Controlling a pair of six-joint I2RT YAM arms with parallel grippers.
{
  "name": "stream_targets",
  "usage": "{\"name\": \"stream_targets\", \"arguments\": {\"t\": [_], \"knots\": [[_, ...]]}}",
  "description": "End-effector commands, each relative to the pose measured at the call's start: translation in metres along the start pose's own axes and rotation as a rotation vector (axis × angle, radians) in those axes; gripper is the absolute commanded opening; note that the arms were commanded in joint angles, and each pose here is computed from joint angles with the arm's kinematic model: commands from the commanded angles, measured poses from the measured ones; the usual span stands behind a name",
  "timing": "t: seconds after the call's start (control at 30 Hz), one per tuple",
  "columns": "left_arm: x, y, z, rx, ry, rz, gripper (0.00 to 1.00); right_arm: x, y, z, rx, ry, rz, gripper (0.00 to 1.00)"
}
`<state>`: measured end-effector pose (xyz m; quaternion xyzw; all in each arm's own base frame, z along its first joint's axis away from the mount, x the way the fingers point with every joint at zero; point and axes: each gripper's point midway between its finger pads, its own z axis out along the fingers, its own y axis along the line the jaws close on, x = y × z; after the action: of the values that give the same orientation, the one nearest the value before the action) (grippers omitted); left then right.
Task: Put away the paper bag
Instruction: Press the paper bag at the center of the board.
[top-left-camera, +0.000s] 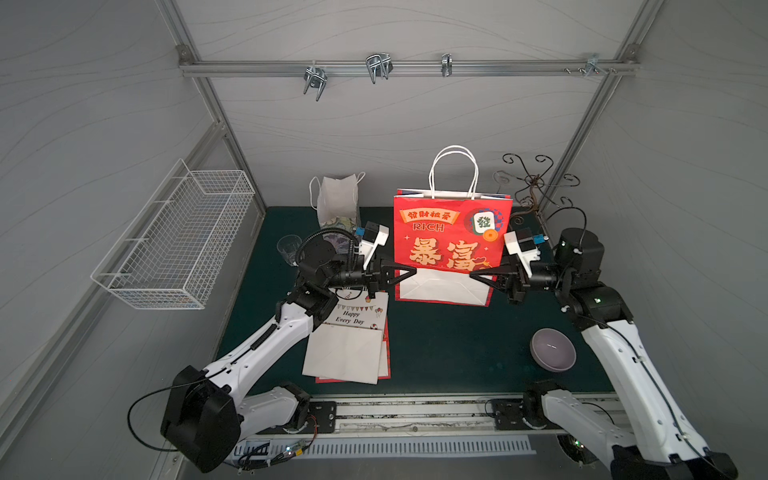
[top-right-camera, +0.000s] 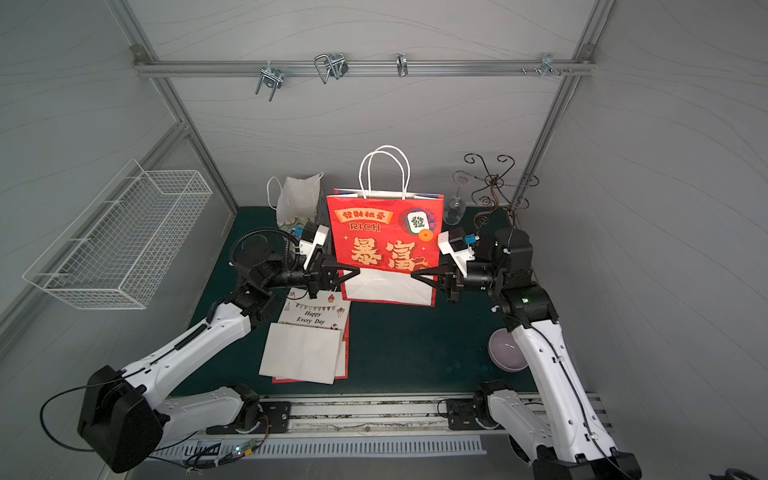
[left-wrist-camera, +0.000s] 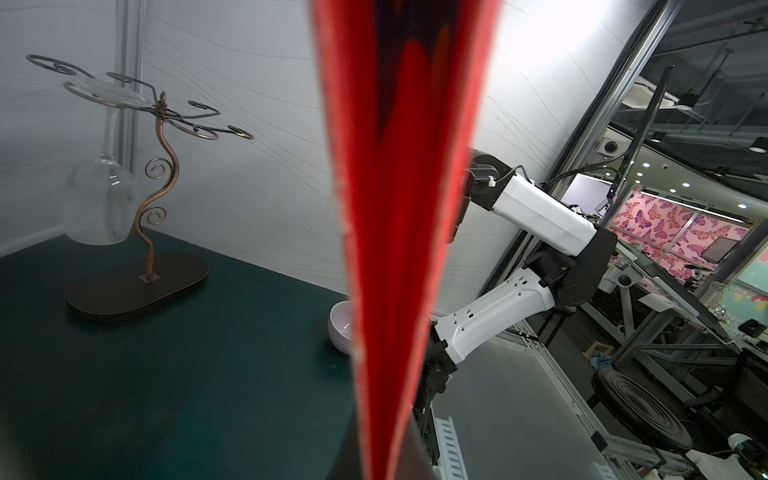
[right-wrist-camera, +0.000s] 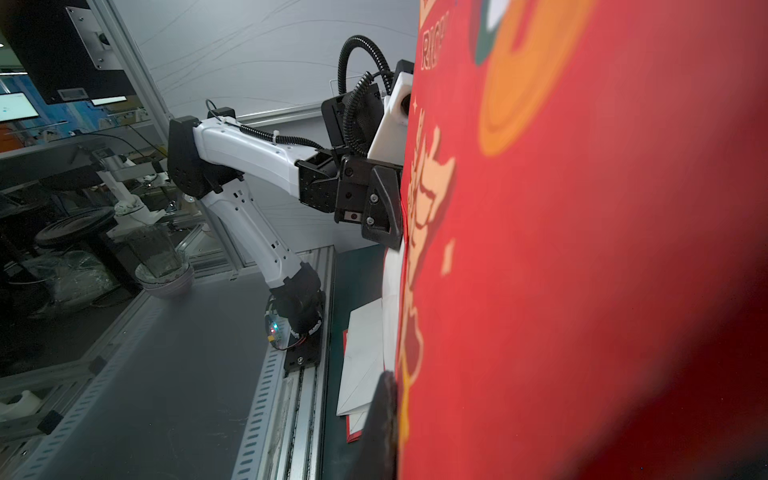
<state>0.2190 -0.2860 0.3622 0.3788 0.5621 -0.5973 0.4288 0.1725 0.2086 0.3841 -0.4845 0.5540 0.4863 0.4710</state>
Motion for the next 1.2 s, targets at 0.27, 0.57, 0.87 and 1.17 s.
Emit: {"name": "stream_targets", "arguments": {"t": [0.27,0.57,0.87,1.17], "knots": [[-0.003,0.002,0.001,-0.023,0.02,0.032,0.0,-0.028,-0.006,-0.004,0.061,-0.028,-0.084,0.39],[0.008,0.008,0.001,-0.035,0.041,0.012,0.0,-0.032,-0.01,-0.004,0.068,-0.041,-0.073,0.0],[0.023,0.014,0.001,-0.043,0.077,-0.018,0.0,-0.055,-0.016,-0.01,0.139,-0.061,-0.13,0.25],[0.034,0.018,-0.001,-0.058,0.115,-0.026,0.0,-0.059,-0.014,-0.011,0.145,-0.07,-0.143,0.0]]}}
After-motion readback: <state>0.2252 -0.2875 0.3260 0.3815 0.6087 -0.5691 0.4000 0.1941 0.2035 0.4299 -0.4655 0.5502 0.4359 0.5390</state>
